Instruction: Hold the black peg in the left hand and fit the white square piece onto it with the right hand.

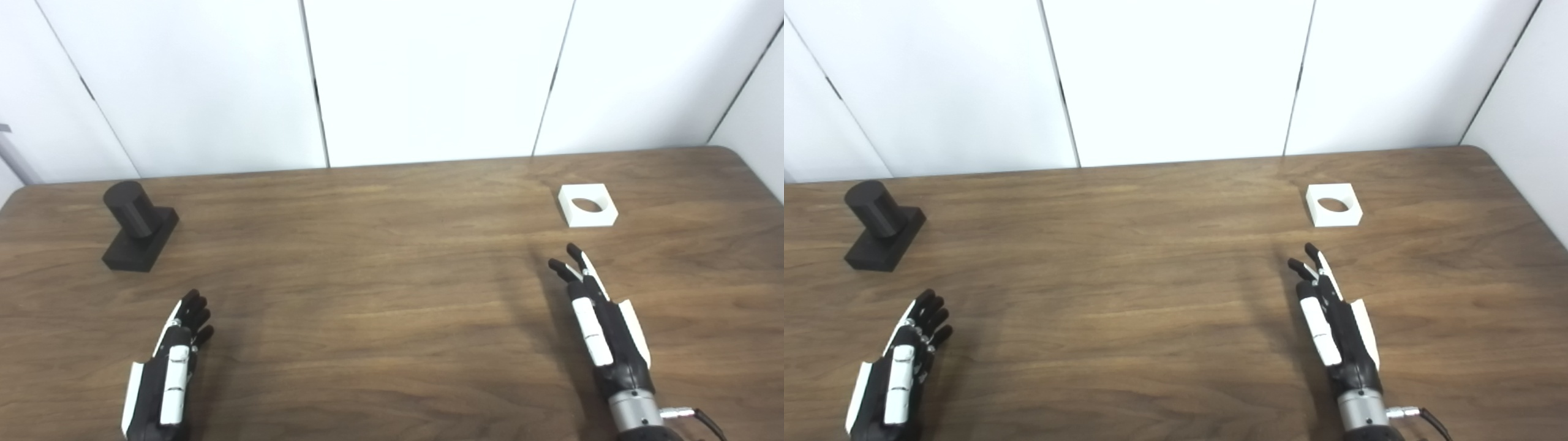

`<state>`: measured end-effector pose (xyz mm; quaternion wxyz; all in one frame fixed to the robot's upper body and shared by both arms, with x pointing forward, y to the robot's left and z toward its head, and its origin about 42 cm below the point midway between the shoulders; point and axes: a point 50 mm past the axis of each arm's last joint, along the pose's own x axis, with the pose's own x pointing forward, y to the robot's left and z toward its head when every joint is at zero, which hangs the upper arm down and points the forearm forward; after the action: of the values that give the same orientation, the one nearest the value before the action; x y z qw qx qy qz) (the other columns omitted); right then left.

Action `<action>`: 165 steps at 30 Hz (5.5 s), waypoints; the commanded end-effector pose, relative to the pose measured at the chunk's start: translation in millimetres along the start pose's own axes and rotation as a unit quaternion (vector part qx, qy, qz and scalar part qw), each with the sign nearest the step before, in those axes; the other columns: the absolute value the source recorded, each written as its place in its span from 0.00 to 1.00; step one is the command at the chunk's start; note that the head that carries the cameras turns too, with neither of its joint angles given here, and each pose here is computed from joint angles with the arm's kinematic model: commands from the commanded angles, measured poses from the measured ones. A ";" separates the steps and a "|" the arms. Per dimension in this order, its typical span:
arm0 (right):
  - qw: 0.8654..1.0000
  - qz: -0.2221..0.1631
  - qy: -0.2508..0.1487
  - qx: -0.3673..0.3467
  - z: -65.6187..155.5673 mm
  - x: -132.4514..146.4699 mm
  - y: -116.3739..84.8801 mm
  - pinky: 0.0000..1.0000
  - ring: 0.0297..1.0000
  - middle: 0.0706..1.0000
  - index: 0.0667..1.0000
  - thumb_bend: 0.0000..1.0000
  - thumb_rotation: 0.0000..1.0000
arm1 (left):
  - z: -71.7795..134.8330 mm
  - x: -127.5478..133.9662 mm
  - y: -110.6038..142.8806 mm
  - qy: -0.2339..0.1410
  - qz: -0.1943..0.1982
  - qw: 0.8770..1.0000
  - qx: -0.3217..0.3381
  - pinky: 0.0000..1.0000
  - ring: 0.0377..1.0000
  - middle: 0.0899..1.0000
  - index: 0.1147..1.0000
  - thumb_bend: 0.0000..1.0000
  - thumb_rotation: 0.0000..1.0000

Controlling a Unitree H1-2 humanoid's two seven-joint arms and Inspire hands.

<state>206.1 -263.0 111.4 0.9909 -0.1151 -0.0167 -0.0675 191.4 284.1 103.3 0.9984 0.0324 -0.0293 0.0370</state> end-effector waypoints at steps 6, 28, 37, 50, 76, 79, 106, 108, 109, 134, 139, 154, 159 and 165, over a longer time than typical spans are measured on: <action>1.000 -0.005 -0.009 0.025 8.7 3.7 12.1 1.00 0.94 0.87 0.96 0.47 1.00 | -0.6 -1.3 -5.0 0.003 0.001 1.000 -0.008 0.91 0.94 0.94 0.94 0.54 0.91; 1.000 -0.004 -0.010 0.023 8.7 3.4 11.7 0.99 0.90 0.86 0.95 0.47 1.00 | 0.5 -1.1 -5.1 0.001 -0.004 1.000 -0.008 0.91 0.95 0.94 0.94 0.55 0.91; 1.000 -0.003 -0.007 0.029 7.8 4.1 10.9 1.00 0.91 0.87 0.96 0.48 1.00 | 0.1 -1.1 -7.3 0.005 0.000 1.000 -0.007 0.91 0.95 0.94 0.94 0.56 0.91; 0.999 0.007 -0.013 0.050 5.1 2.9 -2.5 1.00 0.93 0.88 0.98 0.43 1.00 | -1.0 -5.2 -22.7 0.003 0.008 1.000 -0.010 0.88 0.92 0.92 0.91 0.53 0.88; 0.999 0.004 -0.012 0.030 -6.4 9.3 -16.5 0.80 0.83 0.81 0.92 0.55 1.00 | -18.5 -6.8 -56.8 0.016 -0.013 1.000 -0.011 0.85 0.93 0.93 0.91 0.63 0.83; 0.999 0.003 -0.011 0.036 -5.9 8.6 -15.5 0.82 0.83 0.80 0.91 0.57 1.00 | -18.5 -7.4 -56.6 0.016 -0.016 1.000 -0.012 0.86 0.94 0.94 0.91 0.63 0.84; 0.999 0.006 -0.012 0.037 -4.5 0.7 -12.7 0.75 0.84 0.82 0.90 0.72 1.00 | 52.8 16.5 -28.9 -0.045 0.043 0.993 0.104 0.90 0.91 0.92 0.96 0.65 0.37; 0.999 0.008 -0.013 0.039 -6.1 0.8 -12.4 0.78 0.85 0.84 0.91 0.72 1.00 | 73.3 28.2 -19.9 -0.052 0.045 0.988 0.137 0.89 0.92 0.94 0.99 0.67 0.38; 0.999 0.009 -0.013 0.038 -6.6 0.9 -12.1 0.80 0.86 0.84 0.91 0.71 1.00 | 81.5 33.9 -15.4 -0.055 0.050 0.986 0.149 0.88 0.91 0.95 0.99 0.68 0.39; 0.998 0.054 -0.007 0.040 2.6 -5.7 -6.8 1.00 1.00 0.96 1.00 0.67 1.00 | 72.1 140.7 65.3 0.012 0.185 0.892 0.412 1.00 1.00 1.00 0.92 1.00 0.47; 0.998 0.051 -0.005 0.033 3.0 -6.0 -5.8 1.00 1.00 0.95 1.00 0.66 1.00 | 62.9 146.7 68.0 0.015 0.198 0.880 0.430 1.00 1.00 1.00 0.92 1.00 0.47; 0.998 0.050 -0.004 0.036 2.5 -5.8 -5.3 1.00 0.98 0.94 1.00 0.63 1.00 | 59.7 185.7 77.7 0.083 0.255 0.838 0.475 0.94 0.99 0.97 0.87 0.96 0.53; 0.998 0.048 -0.005 0.034 2.7 -6.7 -4.5 1.00 0.98 0.94 1.00 0.62 1.00 | 56.9 197.7 79.4 0.092 0.260 0.825 0.494 0.93 0.97 0.96 0.87 0.93 0.52; 0.999 0.045 -0.003 0.023 4.5 -8.3 -4.2 1.00 0.97 0.93 1.00 0.63 1.00 | 53.1 207.9 77.9 0.108 0.261 0.815 0.506 0.92 0.94 0.94 0.86 0.93 0.53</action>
<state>197.6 -269.5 113.9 0.9951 -0.0942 -0.0157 -0.0238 371.8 371.3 143.6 0.8025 0.5085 0.1328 0.2823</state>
